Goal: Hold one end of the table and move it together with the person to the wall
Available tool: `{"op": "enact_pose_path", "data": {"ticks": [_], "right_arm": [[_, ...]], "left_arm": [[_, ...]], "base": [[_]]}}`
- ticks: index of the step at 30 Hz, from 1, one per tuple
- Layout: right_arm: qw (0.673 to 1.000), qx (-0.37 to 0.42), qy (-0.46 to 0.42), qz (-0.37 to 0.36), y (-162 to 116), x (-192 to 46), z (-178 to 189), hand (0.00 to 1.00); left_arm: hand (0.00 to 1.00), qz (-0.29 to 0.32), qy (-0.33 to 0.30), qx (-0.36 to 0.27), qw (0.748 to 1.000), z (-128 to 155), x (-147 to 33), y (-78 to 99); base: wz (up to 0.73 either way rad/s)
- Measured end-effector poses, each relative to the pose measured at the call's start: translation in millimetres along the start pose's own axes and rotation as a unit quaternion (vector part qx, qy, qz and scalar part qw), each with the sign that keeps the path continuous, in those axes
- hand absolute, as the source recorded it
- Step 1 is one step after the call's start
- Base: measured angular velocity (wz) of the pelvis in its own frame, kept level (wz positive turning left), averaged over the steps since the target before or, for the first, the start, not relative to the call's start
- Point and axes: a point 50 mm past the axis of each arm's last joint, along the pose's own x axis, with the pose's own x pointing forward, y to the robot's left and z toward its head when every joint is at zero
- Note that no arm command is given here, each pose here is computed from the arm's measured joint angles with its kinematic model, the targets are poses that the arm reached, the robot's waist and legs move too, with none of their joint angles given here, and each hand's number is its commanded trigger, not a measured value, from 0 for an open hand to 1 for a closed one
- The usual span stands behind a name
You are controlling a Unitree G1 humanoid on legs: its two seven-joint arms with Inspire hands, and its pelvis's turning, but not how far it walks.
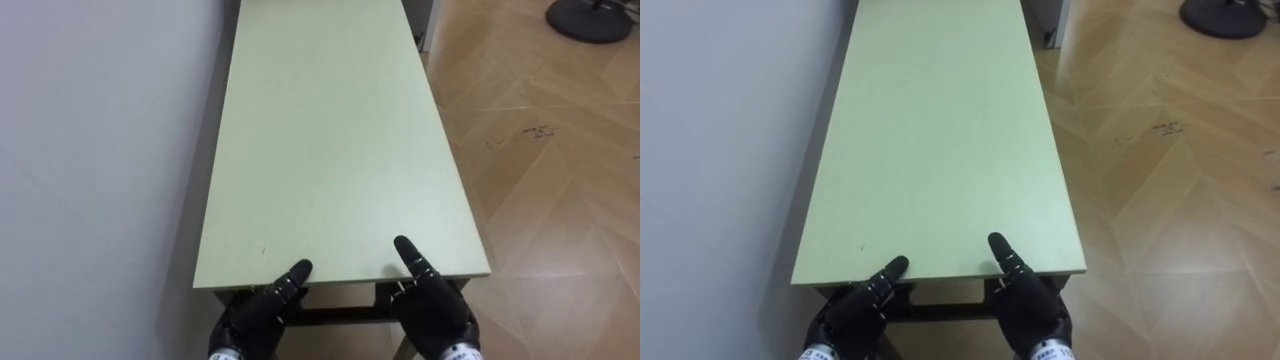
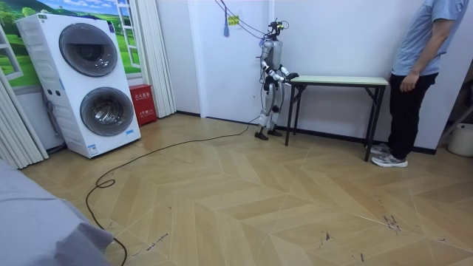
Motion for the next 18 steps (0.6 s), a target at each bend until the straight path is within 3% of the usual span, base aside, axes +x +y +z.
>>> {"op": "enact_pose_path", "data": {"ticks": [11,15,18], "right_arm": [[0.991,-0.119,0.054,-0.02,-19.6,-7.6,-1.6,0.0],[0.983,-0.153,0.081,-0.056,-38.0,-16.5,-2.3,0.0],[0.97,-0.2,0.11,-0.08,-49.6,-22.2,-2.7,0.0]], "left_arm": [[0.0,-0.003,-0.002,0.011,1.0,0.5,-1.4,7.1],[0.0,0.001,0.006,0.033,0.999,-1.3,-4.4,16.0],[0.0,0.029,0.042,0.093,0.994,-4.9,-11.2,34.0]], "base": [[-0.03],[-0.01],[-0.05]]}}
